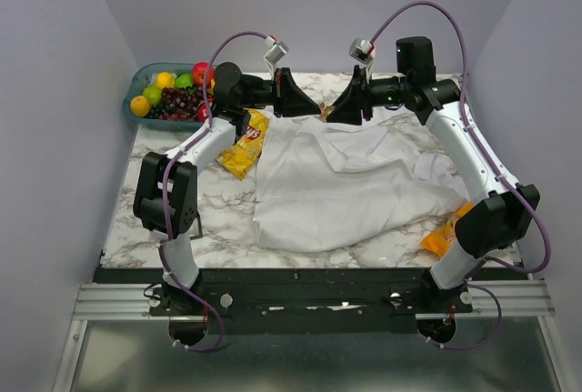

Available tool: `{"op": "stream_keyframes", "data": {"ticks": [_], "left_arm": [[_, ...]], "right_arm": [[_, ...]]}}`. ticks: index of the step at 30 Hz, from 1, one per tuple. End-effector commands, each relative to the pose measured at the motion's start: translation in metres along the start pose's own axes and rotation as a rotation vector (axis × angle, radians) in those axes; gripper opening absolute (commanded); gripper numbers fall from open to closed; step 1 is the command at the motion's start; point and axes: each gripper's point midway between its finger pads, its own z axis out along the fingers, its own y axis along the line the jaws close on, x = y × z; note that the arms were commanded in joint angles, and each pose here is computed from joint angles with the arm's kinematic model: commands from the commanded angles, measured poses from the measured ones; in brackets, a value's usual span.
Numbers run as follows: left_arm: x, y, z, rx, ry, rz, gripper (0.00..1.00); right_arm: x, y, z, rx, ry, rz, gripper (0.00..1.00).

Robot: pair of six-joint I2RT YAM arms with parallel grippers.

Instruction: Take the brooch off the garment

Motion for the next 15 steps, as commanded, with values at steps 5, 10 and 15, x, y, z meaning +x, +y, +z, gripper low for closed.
{"op": "stream_keyframes", "data": {"ticks": [5,10,15], "left_arm": [[0.0025,-0.0067,0.0028,0.030,0.018,0.045,0.00],[0.0018,-0.0098,0.0045,0.039,0.024,0.060,0.00],[0.0024,-0.0072,0.0039,0.029,0.024,0.056,0.00]], "right_arm": [[-0.0091,-0.0032,0.0030,0.001,-0.023,0.026,0.45],[-0.0055,-0.0072,0.0047,0.007,-0.019,0.051,0.44],[-0.0093,-0.0019,0.0008,-0.030,-0.035,0.052,0.47]]}}
